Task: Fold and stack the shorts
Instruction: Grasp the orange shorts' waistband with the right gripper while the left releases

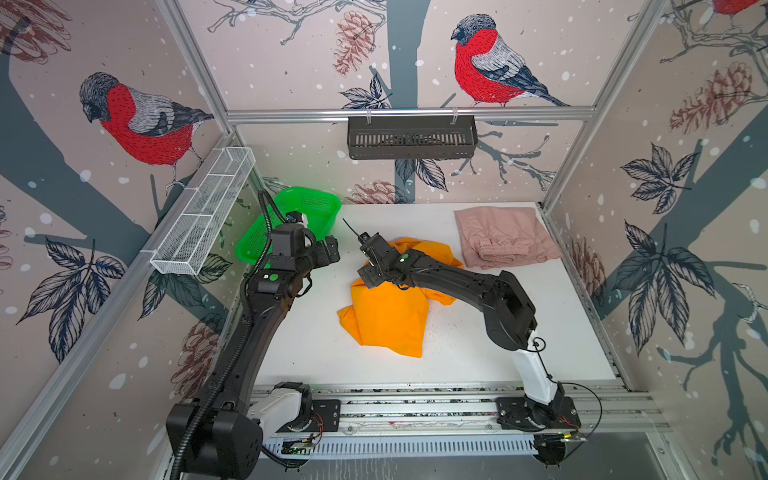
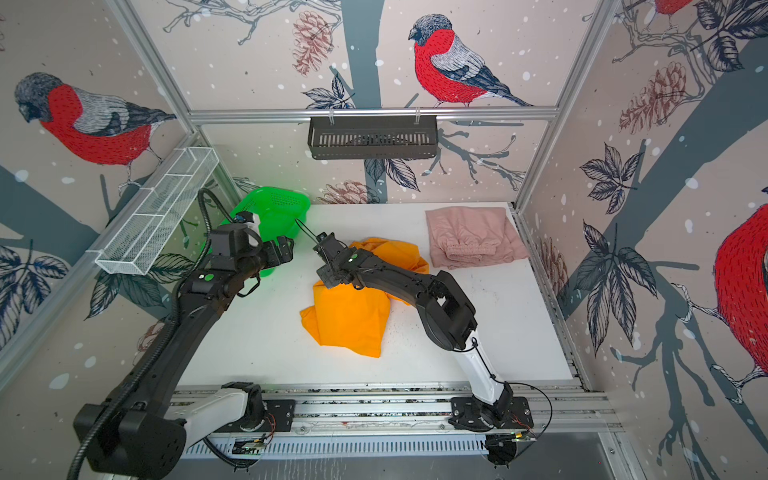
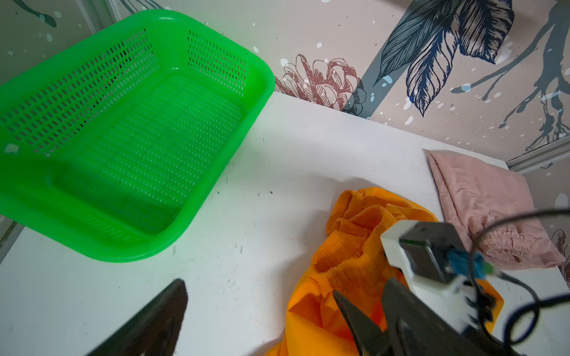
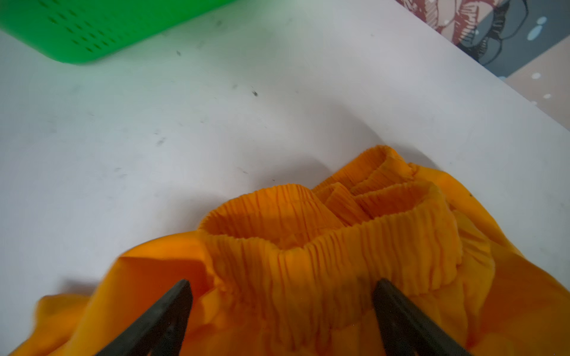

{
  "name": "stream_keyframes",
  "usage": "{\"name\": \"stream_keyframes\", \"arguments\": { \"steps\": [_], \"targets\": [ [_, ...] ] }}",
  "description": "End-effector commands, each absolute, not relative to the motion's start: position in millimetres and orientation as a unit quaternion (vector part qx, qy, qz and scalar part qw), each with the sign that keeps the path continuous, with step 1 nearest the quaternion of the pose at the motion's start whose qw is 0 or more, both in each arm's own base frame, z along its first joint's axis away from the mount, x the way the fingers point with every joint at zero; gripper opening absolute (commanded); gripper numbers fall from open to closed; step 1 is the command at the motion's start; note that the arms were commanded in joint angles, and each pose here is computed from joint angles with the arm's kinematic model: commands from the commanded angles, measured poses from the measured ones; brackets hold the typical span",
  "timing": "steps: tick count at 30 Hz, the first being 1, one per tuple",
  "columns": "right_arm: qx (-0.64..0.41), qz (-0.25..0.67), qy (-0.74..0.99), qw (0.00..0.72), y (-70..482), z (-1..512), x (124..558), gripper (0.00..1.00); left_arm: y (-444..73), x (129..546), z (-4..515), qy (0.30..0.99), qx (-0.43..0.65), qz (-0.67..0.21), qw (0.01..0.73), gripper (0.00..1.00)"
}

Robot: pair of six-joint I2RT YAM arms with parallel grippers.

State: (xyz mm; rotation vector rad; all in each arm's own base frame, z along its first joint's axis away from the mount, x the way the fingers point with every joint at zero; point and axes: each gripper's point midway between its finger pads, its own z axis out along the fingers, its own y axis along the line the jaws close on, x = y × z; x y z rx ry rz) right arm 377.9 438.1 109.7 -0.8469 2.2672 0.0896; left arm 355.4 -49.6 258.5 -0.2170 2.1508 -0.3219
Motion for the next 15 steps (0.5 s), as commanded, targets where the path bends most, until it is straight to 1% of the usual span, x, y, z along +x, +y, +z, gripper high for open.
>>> {"name": "stream_keyframes", "arguments": {
  "steps": [1,2,3,5,6,7,8,10,12,15],
  "targets": [
    [-0.320,-0.038,0.881,0.347,415,100,390,0.92,-52,351,258,0.871,-0.089,-0.145,0.461,0.98],
    [-0.324,-0.033,0.881,0.344,417,97,390,0.91,-52,349,258,0.871,-0.088,-0.145,0.461,0.98],
    [-0.329,-0.022,0.879,0.343,420,96,389,0.85,-52,348,257,0.871,-0.087,-0.145,0.462,0.98],
    [-0.338,-0.007,0.875,0.346,428,95,390,0.67,-51,348,261,0.867,-0.088,-0.145,0.469,0.98],
    [-0.342,0.001,0.873,0.348,433,99,392,0.53,-51,348,262,0.866,-0.088,-0.145,0.470,0.98],
    [-0.344,0.010,0.870,0.351,438,103,395,0.36,-50,347,262,0.866,-0.088,-0.142,0.471,0.98],
    [-0.352,0.026,0.866,0.354,445,109,396,0.27,-48,347,262,0.866,-0.091,-0.140,0.472,0.98],
    [-0.374,0.090,0.850,0.359,467,131,394,0.10,-44,345,264,0.865,-0.094,-0.130,0.476,0.98],
    [-0.408,0.164,0.822,0.363,489,162,385,0.04,-36,343,266,0.864,-0.101,-0.118,0.479,0.98],
    [-0.455,0.266,0.765,0.371,508,227,367,0.03,-22,342,273,0.859,-0.115,-0.111,0.486,0.98]
  ]
}}
